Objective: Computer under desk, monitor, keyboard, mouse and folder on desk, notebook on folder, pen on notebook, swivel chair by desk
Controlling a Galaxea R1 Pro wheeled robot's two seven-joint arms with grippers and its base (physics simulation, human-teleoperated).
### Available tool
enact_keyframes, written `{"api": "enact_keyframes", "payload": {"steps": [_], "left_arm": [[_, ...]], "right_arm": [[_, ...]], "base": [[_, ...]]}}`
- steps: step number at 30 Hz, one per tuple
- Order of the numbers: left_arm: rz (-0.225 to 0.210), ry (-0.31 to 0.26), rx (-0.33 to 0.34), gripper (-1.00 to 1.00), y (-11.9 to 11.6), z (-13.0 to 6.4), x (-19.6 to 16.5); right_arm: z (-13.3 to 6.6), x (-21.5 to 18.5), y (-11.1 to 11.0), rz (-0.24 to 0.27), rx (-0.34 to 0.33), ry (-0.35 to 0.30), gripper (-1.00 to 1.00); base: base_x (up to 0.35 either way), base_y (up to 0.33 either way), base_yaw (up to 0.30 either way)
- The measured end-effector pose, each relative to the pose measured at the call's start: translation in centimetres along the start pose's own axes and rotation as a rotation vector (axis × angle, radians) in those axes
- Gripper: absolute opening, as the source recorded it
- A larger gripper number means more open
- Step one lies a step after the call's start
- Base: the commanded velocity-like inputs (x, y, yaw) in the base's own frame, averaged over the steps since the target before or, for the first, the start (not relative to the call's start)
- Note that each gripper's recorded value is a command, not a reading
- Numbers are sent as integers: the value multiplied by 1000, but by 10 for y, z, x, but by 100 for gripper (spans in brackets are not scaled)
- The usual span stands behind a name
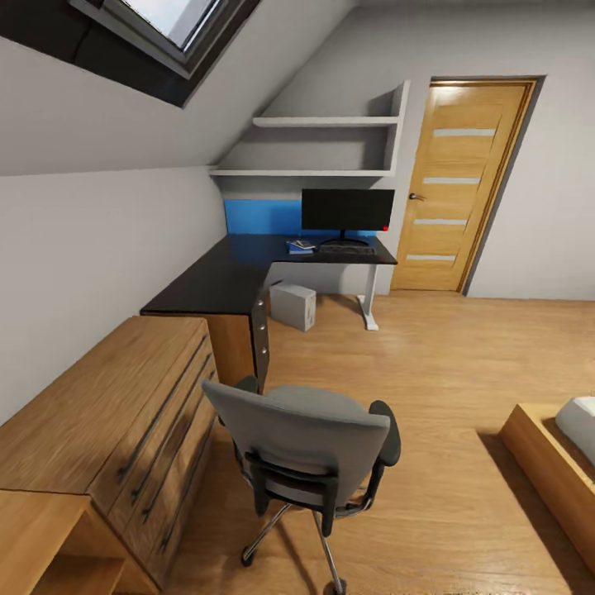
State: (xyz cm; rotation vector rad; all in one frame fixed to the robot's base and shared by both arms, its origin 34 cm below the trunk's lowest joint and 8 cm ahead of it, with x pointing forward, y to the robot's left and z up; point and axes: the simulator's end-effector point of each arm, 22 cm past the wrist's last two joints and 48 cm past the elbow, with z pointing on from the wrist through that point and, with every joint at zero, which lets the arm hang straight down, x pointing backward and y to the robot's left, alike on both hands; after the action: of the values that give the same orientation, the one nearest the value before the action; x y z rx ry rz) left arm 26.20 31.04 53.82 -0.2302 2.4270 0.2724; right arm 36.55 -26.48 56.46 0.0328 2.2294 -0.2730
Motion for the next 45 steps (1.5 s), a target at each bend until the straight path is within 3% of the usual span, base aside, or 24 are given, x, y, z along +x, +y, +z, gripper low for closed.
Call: {"api": "enact_keyframes", "payload": {"steps": [22,45], "left_arm": [[0,0,0,100,0,0,0],[0,0,0,100,0,0,0]], "right_arm": [[0,0,1,0,0,2,100],[0,0,1,0,0,3,100]], "base": [[0,52,-275],[-123,39,-26]]}}
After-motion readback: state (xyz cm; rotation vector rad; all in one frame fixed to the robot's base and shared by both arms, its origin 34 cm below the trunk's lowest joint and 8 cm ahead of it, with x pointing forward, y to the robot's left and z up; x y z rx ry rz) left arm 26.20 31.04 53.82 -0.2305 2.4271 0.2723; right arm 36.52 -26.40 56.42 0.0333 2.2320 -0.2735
